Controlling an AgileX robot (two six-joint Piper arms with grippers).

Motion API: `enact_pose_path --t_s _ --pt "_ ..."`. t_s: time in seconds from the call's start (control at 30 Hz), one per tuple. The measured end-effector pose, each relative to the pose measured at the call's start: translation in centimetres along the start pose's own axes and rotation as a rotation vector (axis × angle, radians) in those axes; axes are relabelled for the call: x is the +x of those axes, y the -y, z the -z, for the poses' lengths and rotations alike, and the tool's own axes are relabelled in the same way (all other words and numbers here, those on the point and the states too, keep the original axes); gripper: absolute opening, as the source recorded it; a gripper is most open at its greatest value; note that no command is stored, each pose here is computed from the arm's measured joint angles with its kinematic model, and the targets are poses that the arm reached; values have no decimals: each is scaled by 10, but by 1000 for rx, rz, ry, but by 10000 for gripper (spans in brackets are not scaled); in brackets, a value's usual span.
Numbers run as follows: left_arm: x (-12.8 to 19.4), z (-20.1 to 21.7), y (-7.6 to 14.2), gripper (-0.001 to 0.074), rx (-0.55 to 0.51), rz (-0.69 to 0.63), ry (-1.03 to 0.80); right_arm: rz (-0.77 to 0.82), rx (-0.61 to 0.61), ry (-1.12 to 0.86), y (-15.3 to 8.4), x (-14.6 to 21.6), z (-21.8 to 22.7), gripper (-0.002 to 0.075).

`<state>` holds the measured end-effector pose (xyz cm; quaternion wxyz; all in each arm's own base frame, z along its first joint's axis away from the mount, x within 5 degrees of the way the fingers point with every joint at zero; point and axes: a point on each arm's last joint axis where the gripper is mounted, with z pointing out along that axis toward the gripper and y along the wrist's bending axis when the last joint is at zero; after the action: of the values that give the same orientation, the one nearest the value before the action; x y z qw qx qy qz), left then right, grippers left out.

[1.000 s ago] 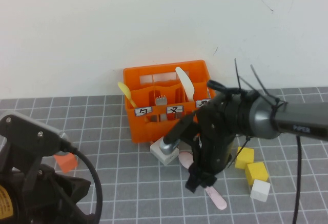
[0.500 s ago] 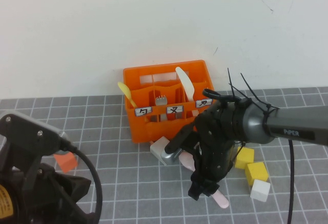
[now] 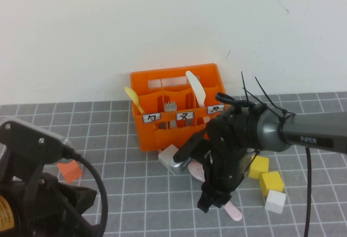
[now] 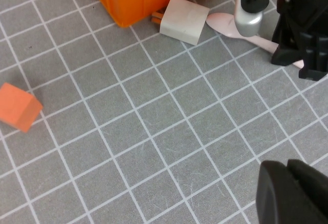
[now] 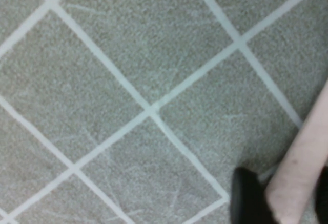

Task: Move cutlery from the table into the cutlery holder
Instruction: Pick up the spoon

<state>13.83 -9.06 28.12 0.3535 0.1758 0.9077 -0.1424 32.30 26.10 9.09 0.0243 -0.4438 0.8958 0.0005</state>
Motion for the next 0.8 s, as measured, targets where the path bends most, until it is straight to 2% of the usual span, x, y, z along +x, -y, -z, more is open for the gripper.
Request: enact_pose_path --t_s 0.17,0.23,0.53,0.8 --pt "0 0 0 0 0 4 2 -1 -2 -3 0 0 0 430" --pt "0 0 0 0 1 4 4 -1 -2 -3 0 0 0 449" --pt "0 0 0 -1 1 2 4 55 -3 -5 0 0 0 399" --pt "0 0 0 -1 1 0 4 55 -3 9 0 -2 -5 391"
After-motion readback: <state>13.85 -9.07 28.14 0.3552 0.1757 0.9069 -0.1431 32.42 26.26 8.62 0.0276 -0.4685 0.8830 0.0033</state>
